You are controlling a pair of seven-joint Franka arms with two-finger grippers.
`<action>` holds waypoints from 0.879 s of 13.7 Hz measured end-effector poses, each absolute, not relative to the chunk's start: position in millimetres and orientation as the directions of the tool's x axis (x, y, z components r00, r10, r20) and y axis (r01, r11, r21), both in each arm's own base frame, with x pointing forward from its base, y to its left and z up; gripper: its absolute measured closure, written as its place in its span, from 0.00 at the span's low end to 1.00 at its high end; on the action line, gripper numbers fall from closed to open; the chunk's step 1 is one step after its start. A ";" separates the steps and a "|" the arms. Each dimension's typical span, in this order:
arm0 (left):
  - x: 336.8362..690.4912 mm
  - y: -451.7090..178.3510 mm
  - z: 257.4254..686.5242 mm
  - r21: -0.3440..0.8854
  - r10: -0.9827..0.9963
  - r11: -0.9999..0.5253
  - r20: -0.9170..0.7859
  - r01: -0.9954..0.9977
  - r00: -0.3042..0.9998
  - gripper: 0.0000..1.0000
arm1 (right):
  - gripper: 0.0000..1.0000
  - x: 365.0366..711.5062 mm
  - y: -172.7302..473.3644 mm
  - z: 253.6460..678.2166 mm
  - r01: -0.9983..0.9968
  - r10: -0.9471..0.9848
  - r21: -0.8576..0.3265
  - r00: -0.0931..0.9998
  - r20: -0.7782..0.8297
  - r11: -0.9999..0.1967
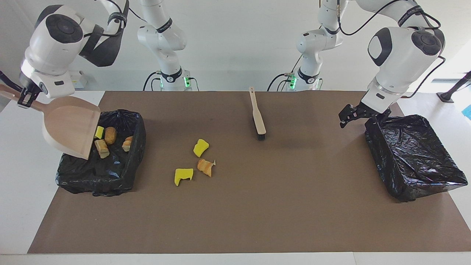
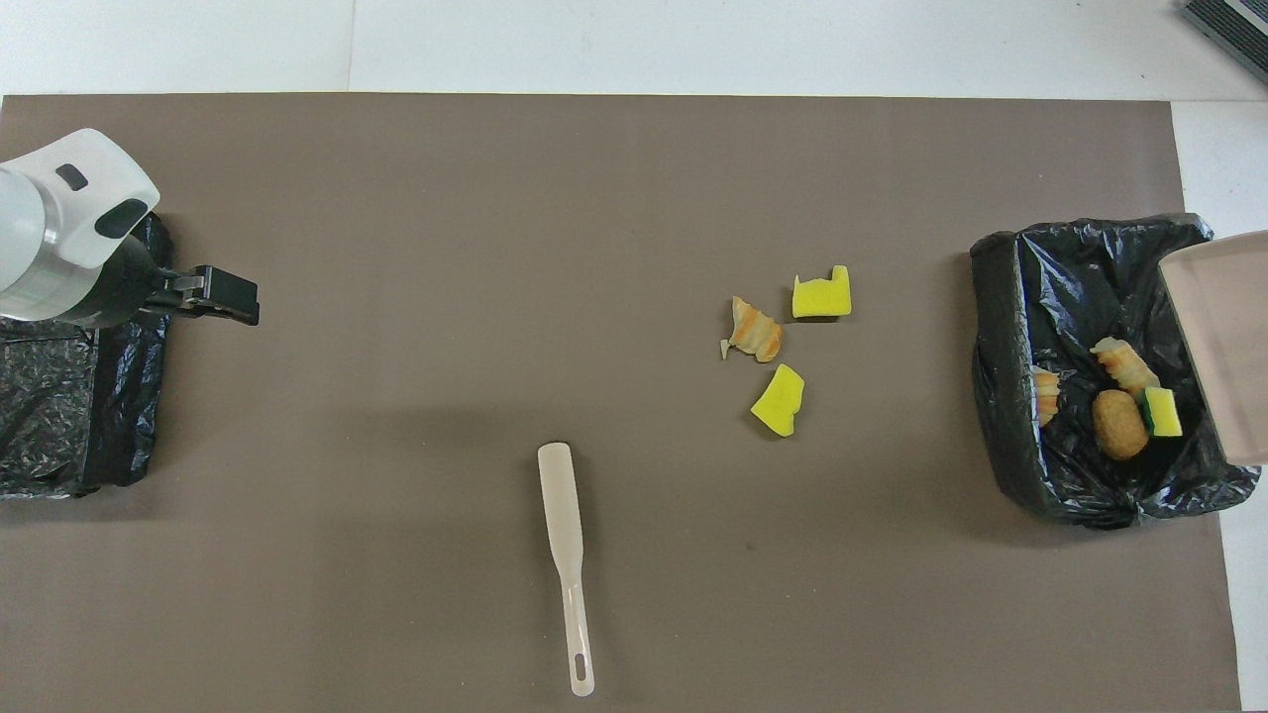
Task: Sweep and dump trash in bin
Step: 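Bring the empty dustpan back and set it down with the right gripper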
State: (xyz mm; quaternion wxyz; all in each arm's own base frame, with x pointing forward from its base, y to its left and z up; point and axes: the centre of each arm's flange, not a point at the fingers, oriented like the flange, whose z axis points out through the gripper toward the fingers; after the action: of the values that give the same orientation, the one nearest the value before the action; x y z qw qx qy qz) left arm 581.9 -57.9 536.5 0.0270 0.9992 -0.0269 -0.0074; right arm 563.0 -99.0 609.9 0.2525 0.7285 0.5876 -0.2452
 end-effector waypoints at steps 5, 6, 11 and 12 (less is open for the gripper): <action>583.7 -33.6 536.3 0.051 -0.015 -0.999 -0.015 -0.015 1.000 0.00 | 0.68 558.5 1.4 586.4 0.750 0.667 0.196 0.655 -0.356 -0.632; 584.2 -22.6 536.2 0.051 -0.002 -0.999 -0.015 -0.001 1.000 0.00 | 0.68 557.8 27.8 583.2 0.681 0.616 0.202 0.727 -0.302 -0.704; 584.5 -11.3 536.3 0.051 0.012 -0.999 -0.015 0.013 1.000 0.00 | 0.68 556.8 171.5 533.7 0.255 0.233 0.129 0.958 -0.168 -0.958; 584.5 -11.3 536.3 0.051 0.012 -0.999 -0.015 0.013 1.000 0.00 | 0.68 564.2 201.7 520.8 0.172 0.157 0.100 0.977 -0.143 -0.980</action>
State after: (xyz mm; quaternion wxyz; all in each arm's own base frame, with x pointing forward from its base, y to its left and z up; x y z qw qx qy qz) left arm 584.5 -11.3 536.3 0.0255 0.9996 0.0063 -0.0071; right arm 564.2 201.7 520.8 0.0560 0.9927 0.0830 -0.0675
